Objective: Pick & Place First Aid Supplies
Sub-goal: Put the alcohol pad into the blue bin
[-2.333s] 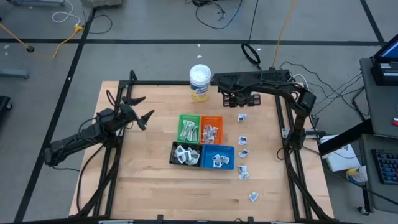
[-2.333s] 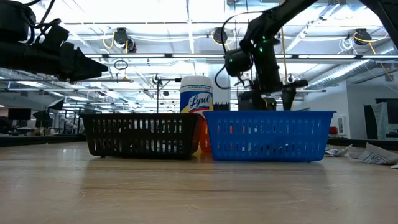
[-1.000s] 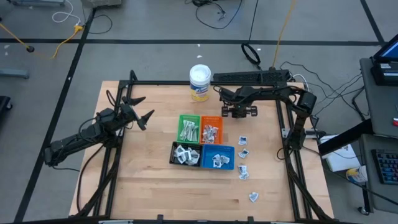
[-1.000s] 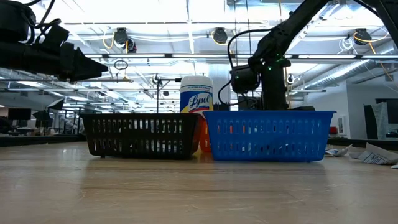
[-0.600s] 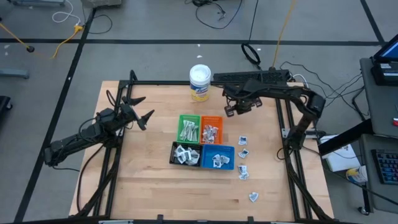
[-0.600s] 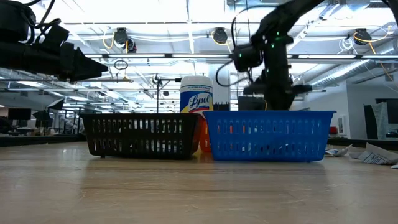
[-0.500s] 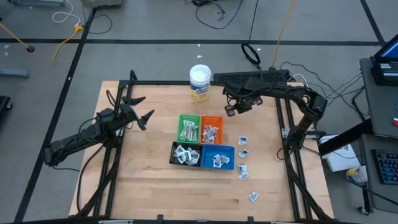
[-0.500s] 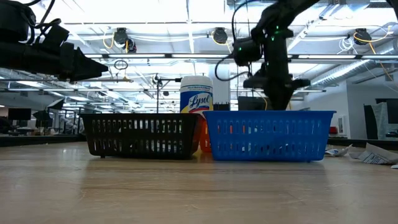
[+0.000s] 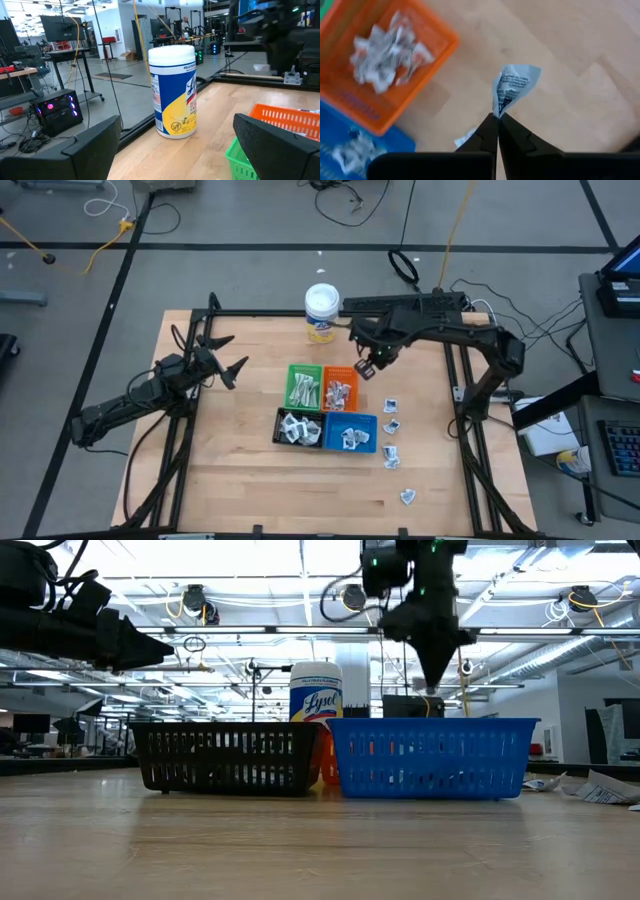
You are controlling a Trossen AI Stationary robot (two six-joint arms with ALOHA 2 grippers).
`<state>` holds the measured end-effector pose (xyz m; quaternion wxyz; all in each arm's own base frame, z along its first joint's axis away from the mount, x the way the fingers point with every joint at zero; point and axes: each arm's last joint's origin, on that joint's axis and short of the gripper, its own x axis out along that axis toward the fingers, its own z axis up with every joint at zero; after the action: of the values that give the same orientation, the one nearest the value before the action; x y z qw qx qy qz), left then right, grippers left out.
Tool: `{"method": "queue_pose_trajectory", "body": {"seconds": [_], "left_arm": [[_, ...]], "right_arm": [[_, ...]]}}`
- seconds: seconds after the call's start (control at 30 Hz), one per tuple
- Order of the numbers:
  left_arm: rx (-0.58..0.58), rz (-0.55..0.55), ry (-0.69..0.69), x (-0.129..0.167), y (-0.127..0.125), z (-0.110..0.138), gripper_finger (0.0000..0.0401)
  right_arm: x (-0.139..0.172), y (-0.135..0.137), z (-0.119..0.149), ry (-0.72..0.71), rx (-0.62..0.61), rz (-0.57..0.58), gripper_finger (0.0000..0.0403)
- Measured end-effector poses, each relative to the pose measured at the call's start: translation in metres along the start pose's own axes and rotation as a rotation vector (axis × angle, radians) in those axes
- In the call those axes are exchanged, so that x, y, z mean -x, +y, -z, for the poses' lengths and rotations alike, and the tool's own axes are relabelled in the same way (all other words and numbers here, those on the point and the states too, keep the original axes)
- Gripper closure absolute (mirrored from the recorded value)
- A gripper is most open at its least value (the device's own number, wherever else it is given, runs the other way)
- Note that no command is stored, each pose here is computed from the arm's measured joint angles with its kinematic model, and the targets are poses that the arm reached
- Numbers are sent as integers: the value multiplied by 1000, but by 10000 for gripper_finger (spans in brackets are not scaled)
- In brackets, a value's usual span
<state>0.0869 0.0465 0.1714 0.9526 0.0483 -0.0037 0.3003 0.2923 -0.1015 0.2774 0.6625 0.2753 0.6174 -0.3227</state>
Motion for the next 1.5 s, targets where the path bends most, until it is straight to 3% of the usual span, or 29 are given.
{"method": "queue_pose_trajectory", "body": {"seconds": [0.4, 0.67, 1.13, 1.5], "left_arm": [[0, 0, 0, 0, 0, 0, 9], [0, 0, 0, 0, 0, 0, 9], [0, 0, 0, 0, 0, 0, 9], [0, 0, 0, 0, 0, 0, 9]], "right_arm": [[31, 73, 45, -9, 180, -26, 403], [42, 117, 78, -44, 243, -118, 403], [-25, 184, 104, -36, 346, -121, 403], [-63, 201, 98, -15, 405, -84, 394]]}}
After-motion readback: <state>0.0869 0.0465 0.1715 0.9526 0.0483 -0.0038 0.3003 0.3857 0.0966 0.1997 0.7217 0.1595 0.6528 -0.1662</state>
